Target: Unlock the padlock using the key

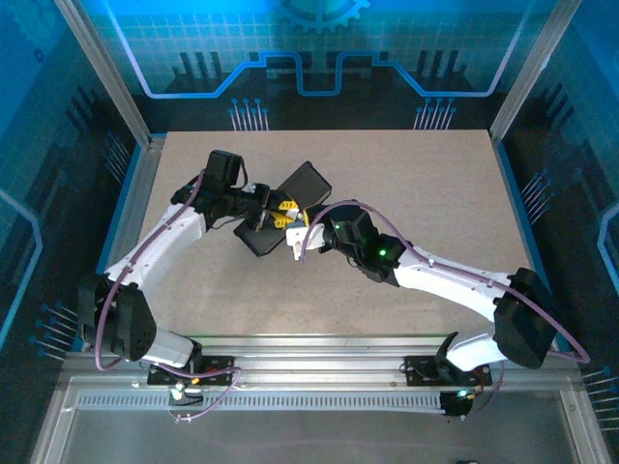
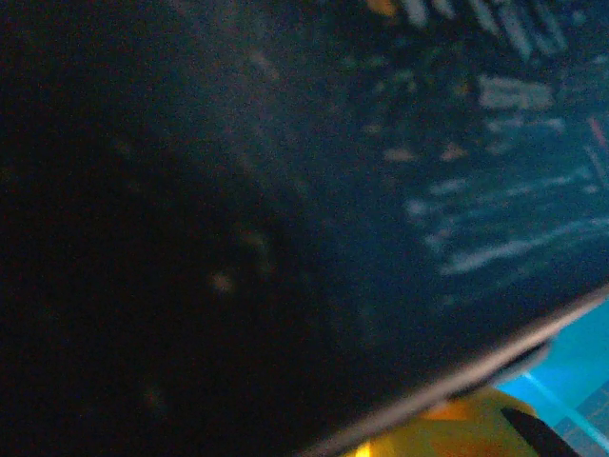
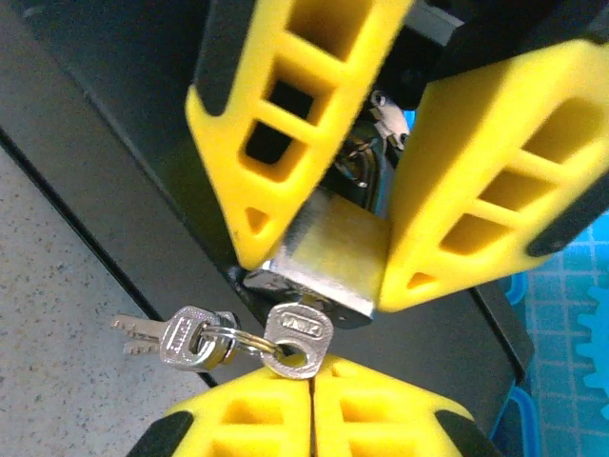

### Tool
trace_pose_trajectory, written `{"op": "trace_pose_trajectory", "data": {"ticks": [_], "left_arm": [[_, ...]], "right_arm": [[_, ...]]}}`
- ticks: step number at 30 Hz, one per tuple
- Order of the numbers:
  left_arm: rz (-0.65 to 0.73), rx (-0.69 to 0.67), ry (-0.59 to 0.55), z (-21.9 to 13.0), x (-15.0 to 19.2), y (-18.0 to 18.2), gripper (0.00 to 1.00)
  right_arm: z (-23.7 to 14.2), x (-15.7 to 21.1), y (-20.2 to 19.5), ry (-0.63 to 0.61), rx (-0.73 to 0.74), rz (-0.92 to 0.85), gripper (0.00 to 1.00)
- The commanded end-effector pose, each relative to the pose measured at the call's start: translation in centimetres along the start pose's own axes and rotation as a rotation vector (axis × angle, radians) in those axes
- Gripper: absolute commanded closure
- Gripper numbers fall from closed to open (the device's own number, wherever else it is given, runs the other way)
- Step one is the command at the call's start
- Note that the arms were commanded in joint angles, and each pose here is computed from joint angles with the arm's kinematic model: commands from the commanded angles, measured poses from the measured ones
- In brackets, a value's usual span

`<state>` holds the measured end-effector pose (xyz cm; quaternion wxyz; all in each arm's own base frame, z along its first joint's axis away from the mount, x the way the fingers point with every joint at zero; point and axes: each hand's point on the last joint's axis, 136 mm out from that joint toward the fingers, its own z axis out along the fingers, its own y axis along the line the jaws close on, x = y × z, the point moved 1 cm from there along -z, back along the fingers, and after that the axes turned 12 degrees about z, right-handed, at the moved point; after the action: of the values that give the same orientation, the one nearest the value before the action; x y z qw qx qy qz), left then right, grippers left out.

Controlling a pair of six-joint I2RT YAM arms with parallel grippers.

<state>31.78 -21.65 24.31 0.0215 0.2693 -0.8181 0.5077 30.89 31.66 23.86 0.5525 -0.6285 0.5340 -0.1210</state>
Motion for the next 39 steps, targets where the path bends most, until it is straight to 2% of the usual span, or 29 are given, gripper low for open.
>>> {"op": "trace_pose_trajectory", "data": {"ticks": [1, 9, 20, 39], "left_arm": [[0.115, 0.089, 0.055, -0.7, 2.0, -3.2, 1.0], [0.113, 0.093, 0.052, -0.6, 1.8, -3.2, 1.0], [0.118, 0.107, 0.045, -0.9, 1.7, -3.8, 1.0], [0.116, 0.117, 0.037, -1.2, 1.7, -4.2, 1.0]], "right_arm": [[-1.2, -4.7, -0.8, -0.149, -0.031, 0.089, 0.92], [-1.9, -5.0, -0.3, -0.145, -0.109, 0.165, 0.88], [-1.4, -3.6, 1.5, -0.115, -0.133, 0.103, 0.79], [-1.5, -4.3, 1.8, -0.168, -0.1, 0.06, 0.78]]}}
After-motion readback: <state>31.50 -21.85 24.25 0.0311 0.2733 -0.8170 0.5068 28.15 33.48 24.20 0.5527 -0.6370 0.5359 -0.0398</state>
